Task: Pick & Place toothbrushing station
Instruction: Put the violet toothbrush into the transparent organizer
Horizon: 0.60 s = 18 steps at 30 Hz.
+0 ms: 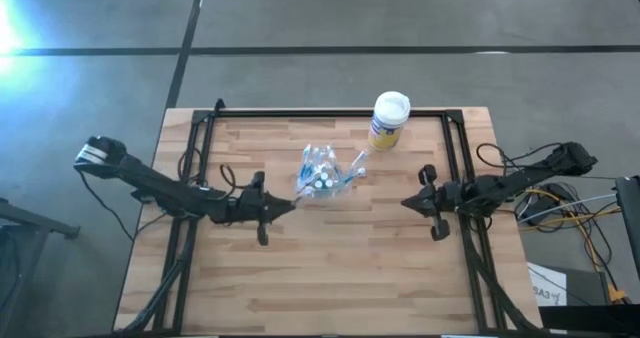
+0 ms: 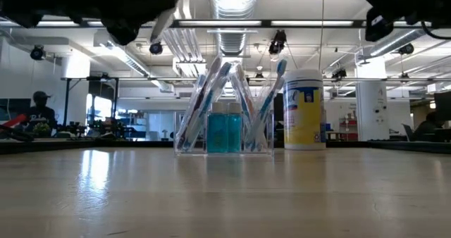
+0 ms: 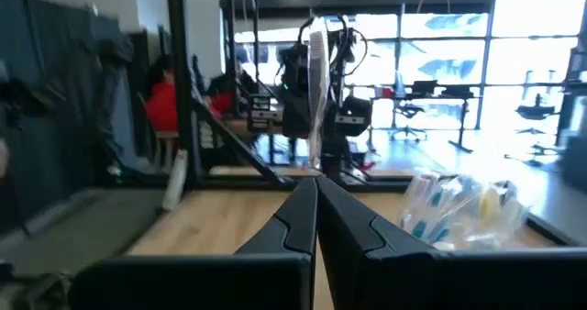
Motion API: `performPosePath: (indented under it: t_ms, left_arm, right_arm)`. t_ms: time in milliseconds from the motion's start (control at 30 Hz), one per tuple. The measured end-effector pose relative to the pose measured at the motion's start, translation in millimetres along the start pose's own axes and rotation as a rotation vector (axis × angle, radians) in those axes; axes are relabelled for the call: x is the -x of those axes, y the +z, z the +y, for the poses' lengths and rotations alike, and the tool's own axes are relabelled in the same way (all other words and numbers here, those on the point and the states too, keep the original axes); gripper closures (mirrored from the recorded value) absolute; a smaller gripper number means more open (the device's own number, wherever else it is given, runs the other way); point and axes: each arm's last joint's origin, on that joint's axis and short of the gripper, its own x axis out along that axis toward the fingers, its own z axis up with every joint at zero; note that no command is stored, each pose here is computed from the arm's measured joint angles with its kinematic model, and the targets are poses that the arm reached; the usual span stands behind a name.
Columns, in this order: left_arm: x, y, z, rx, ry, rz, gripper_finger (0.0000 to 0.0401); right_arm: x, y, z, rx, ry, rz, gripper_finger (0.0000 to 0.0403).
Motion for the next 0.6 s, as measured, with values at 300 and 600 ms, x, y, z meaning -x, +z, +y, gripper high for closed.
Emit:
performPosePath:
  t_ms: [300,600]
  left_arm:
    - [-44.8,1.2,5.6,-0.101,-0.15,0.004,0.038]
    - [-101.5,2.6,-5.6,-0.148,-0.182,0.013,0.038]
  right_arm:
    - [-30.1,2.8,-2.4,0.115,0.068,0.046,0.0394]
    - [-49.5,-9.5,-3.1,0.088,0.047,0.017,0.0322]
